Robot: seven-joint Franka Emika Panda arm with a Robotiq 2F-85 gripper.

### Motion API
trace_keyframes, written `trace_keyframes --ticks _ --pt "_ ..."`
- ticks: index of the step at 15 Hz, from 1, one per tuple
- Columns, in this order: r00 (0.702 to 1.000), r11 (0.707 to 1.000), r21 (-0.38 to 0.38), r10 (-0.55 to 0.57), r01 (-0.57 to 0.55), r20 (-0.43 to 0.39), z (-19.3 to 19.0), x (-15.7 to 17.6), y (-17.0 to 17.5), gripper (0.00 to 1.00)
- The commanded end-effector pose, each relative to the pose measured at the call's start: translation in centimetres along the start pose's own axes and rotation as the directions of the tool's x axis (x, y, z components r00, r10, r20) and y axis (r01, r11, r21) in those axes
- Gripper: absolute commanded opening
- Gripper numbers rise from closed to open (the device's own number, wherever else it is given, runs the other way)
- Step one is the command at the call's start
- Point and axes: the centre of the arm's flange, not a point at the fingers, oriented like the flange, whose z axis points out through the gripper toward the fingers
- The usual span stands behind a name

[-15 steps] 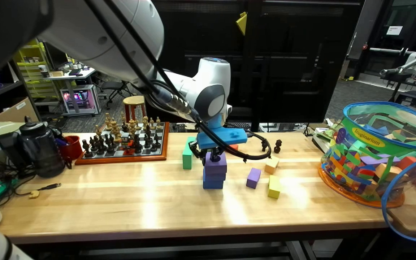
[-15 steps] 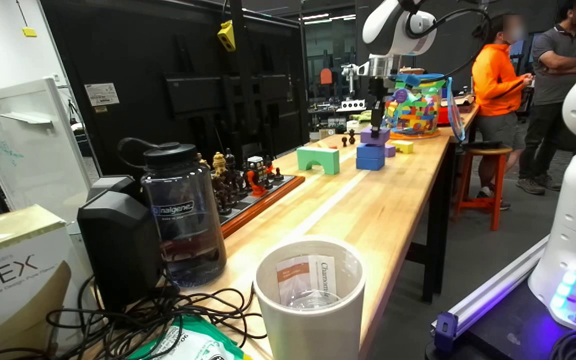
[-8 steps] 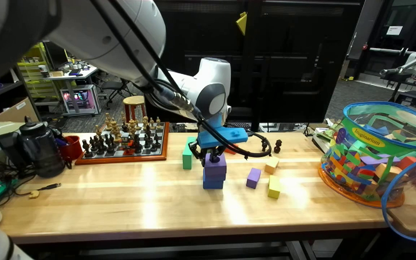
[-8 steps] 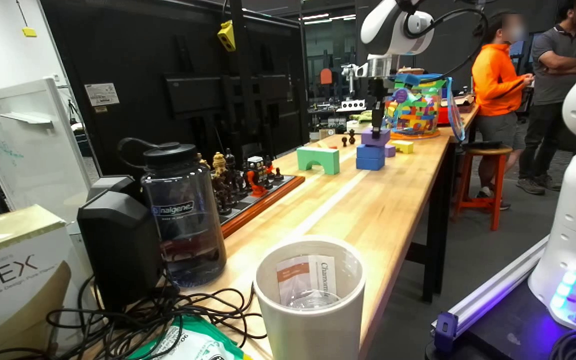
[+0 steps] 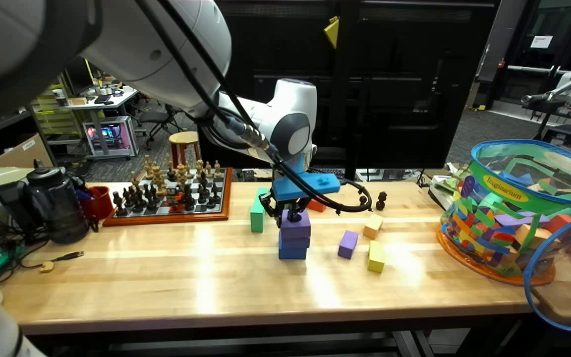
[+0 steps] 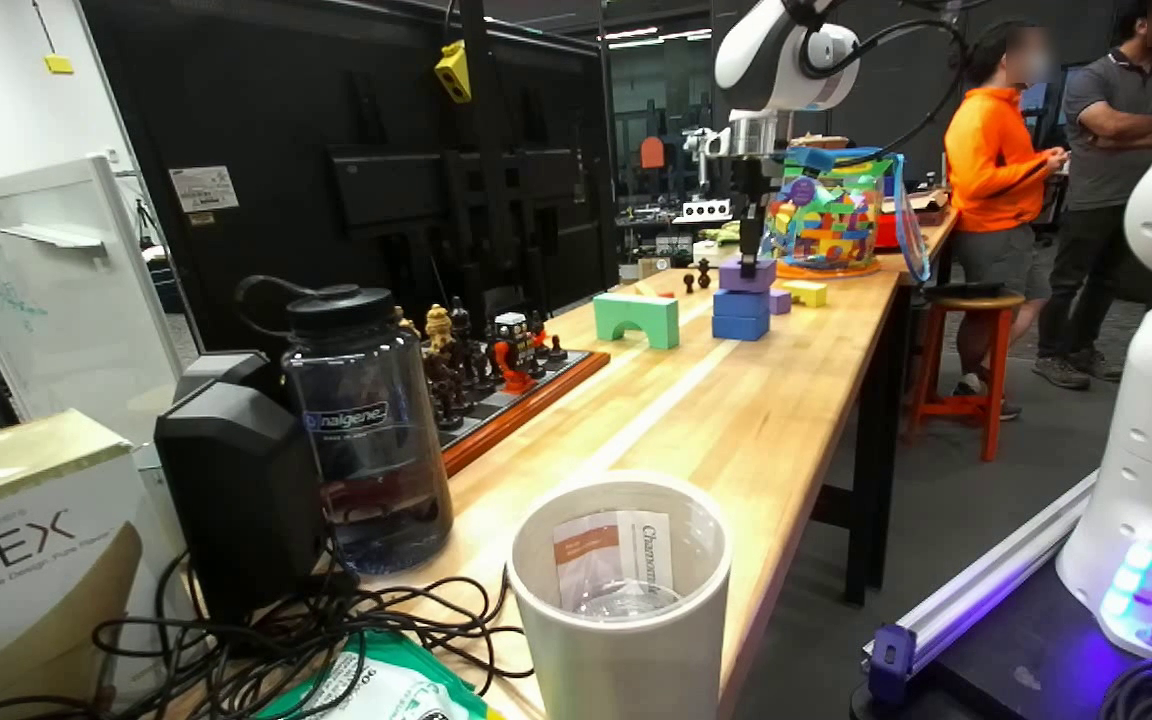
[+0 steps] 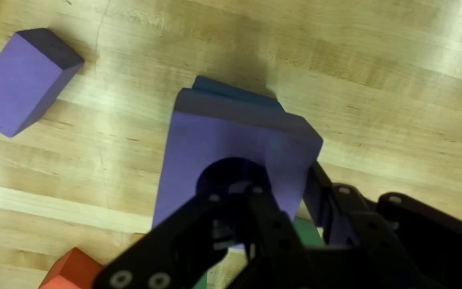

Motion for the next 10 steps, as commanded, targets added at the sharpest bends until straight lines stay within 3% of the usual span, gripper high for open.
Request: trace_keyframes --ticks 1,3,10 --pt "1.000 1.000 -0.001 -0.026 0.026 0.018 -0.38 0.63 0.23 0.51" --pt "1.000 1.000 0.001 -0.025 0.025 0.017 -0.36 0.71 0.28 0.55" --pt "1.000 1.000 0.004 -0.021 0.021 0.011 -0.44 0.71 0.40 0.99"
